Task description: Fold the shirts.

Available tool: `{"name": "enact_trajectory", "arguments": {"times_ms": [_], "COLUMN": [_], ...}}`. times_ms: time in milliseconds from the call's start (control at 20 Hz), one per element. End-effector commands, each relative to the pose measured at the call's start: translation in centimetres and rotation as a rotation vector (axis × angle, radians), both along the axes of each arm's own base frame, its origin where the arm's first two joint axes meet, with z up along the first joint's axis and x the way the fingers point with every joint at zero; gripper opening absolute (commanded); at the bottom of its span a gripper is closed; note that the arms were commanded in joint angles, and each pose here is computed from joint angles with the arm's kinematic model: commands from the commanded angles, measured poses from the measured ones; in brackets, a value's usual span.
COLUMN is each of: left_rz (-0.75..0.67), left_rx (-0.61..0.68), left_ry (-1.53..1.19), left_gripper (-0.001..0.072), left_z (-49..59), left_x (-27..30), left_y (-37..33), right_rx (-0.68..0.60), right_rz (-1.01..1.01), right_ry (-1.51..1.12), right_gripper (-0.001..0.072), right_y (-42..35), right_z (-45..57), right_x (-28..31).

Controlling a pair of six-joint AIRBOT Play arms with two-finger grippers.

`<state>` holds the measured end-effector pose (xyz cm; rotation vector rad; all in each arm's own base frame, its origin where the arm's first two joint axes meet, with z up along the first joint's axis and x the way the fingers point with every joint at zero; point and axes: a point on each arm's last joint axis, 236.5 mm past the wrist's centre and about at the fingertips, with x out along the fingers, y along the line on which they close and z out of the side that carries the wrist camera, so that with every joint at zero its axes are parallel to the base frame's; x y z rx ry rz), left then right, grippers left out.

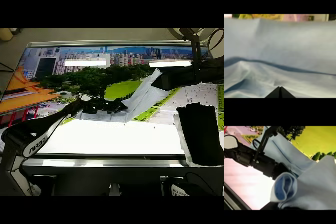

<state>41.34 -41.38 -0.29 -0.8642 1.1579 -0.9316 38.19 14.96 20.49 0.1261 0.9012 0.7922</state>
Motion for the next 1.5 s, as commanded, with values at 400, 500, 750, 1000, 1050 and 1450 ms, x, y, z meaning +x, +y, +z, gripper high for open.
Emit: {"name": "enact_trajectory", "arguments": {"times_ms": [400,500,750,1000,1050,1450], "left_rz": [0.495,0.556,0.57,0.557,0.553,0.538], "left_rx": [0.516,0.605,0.658,0.652,0.65,0.641], "left_ry": [-0.547,-0.546,-0.55,-0.528,-0.513,-0.452], "left_gripper": [0.0023,0.0023,0.0024,0.0024,0.0024,0.0024], "left_z": [20.8,22.4,24.1,23.1,22.4,19.6], "left_x": [4.6,2.0,-1.2,-1.3,-1.3,-2.1], "left_y": [37.6,41.5,43.4,43.1,43.0,42.7], "right_rx": [0.303,0.348,0.432,0.122,0.02,-0.089], "right_rz": [0.122,0.11,0.182,0.156,0.125,-0.068], "right_ry": [0.056,0.134,0.249,0.328,0.35,0.61], "right_gripper": [0.0018,0.0019,0.057,0.0584,0.0661,0.0686], "right_y": [21.6,25.9,29.7,16.0,11.6,3.7], "right_z": [-8.7,-12.9,-17.6,-19.4,-20.0,-28.2], "right_x": [5.1,4.9,3.3,4.9,5.1,3.0]}}
